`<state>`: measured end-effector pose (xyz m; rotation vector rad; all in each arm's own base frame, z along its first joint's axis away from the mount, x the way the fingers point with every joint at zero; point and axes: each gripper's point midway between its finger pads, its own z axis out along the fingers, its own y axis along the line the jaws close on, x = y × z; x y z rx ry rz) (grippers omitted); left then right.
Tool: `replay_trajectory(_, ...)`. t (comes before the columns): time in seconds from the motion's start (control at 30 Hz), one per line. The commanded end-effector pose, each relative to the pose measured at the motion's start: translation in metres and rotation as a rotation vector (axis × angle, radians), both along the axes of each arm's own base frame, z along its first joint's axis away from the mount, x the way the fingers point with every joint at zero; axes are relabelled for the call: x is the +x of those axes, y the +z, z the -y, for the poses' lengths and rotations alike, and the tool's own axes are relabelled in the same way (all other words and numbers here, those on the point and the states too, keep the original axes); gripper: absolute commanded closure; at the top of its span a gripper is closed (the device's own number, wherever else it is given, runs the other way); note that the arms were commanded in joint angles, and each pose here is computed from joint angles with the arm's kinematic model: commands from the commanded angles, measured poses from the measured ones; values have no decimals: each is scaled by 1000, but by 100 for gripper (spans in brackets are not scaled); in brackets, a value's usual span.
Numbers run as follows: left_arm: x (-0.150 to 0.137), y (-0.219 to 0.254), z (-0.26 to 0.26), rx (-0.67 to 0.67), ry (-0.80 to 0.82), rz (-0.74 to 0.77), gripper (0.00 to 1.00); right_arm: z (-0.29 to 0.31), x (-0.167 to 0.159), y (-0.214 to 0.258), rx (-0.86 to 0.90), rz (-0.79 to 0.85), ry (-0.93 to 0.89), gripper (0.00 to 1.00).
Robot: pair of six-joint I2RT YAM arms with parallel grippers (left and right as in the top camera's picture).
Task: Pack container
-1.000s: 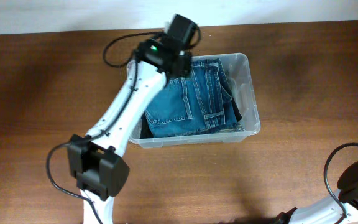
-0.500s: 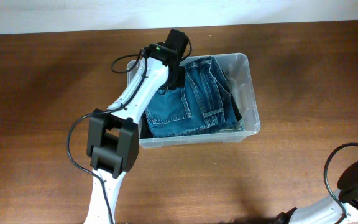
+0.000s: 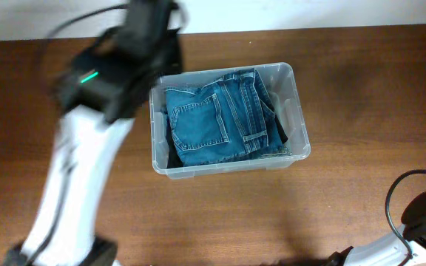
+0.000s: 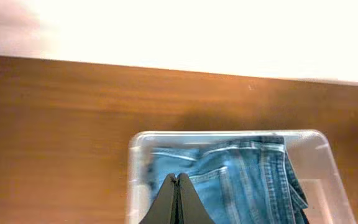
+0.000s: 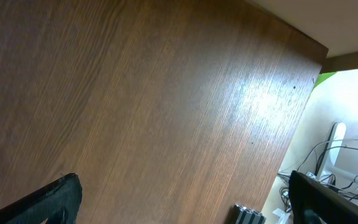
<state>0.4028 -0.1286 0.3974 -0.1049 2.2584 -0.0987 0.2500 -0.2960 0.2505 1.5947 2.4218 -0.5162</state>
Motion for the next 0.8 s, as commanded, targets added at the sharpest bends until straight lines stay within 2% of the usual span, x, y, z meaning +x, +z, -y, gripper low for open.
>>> replay_trajectory(0.0, -29, 9, -52, -2, 140, -28, 99, 2, -2, 2, -10, -4, -9, 2)
replay_trajectory(0.2, -99, 34, -89, 0, 202, -18, 99, 2, -2, 2, -10, -4, -9, 1)
replay_trajectory(0.3, -144, 37, -107, -43, 273, -38, 99, 2, -2, 2, -10, -4, -9, 1)
replay_trajectory(0.33, -149, 39, -108, -55, 271, -29, 99, 2, -2, 2, -10, -4, -9, 1)
replay_trajectory(0.37, -158, 42, -106, -70, 237, -24, 91, 2, -2, 2, -10, -4, -9, 1)
replay_trajectory(0.4, -167, 43, -103, -97, 212, -20, 60, 2, -2, 2, -10, -4, -9, 1)
replay_trajectory(0.43, -173, 45, -103, -110, 202, -14, 0, 2, -2, 2, -10, -4, -9, 2)
replay_trajectory(0.77, -225, 70, -115, -192, 168, 116, 0, 2, -2, 2, -10, -4, -9, 1)
